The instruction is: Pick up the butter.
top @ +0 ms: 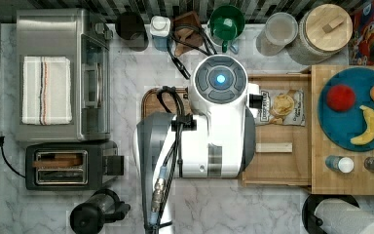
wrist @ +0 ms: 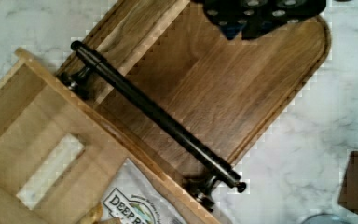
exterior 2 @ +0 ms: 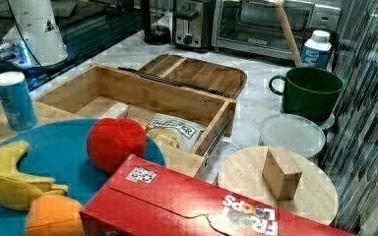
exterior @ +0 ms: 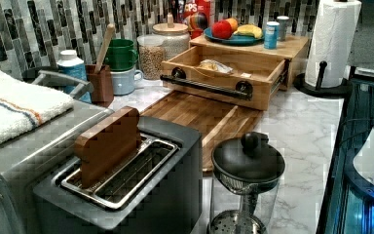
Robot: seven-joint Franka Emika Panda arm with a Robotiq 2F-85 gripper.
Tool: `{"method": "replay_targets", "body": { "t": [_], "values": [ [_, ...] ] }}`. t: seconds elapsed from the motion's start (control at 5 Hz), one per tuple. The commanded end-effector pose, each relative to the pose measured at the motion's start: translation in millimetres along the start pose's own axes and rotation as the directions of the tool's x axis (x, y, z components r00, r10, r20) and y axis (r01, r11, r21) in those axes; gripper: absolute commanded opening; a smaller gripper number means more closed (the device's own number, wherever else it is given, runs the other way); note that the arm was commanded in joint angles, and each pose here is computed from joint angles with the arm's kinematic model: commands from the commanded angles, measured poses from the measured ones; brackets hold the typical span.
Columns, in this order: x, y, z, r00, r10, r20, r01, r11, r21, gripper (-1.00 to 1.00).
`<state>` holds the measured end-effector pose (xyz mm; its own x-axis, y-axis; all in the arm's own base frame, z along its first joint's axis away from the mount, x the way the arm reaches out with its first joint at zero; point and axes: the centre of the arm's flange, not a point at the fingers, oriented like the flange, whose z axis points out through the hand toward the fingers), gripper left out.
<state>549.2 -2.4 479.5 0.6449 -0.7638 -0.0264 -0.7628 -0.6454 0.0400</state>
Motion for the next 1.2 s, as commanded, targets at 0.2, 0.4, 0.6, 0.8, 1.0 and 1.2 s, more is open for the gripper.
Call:
{"method": "replay_targets", "body": {
  "t": [0.2, 0.4, 0.6, 0.8, 1.0, 1.2],
  "values": [
    [50.5, 89.1, -20.8, 0.999, 0.009, -0.047, -0.008, 0.999, 0.041, -1.00],
    [75.8, 116.3, -20.7, 0.999, 0.034, 0.006, -0.034, 0.998, 0.058, -1.00],
    [89.2, 141.6, -16.6, 0.990, 0.140, -0.032, -0.138, 0.989, 0.053, -1.00],
    [95.2, 155.6, 3.7, 0.960, 0.278, -0.030, -0.276, 0.960, 0.057, -1.00],
    [103.8, 168.0, 25.6, 0.908, 0.418, 0.007, -0.418, 0.907, 0.051, -1.00],
    [110.4, 174.8, 45.2, 0.849, 0.528, 0.033, -0.528, 0.849, 0.017, -0.67]
  ]
}}
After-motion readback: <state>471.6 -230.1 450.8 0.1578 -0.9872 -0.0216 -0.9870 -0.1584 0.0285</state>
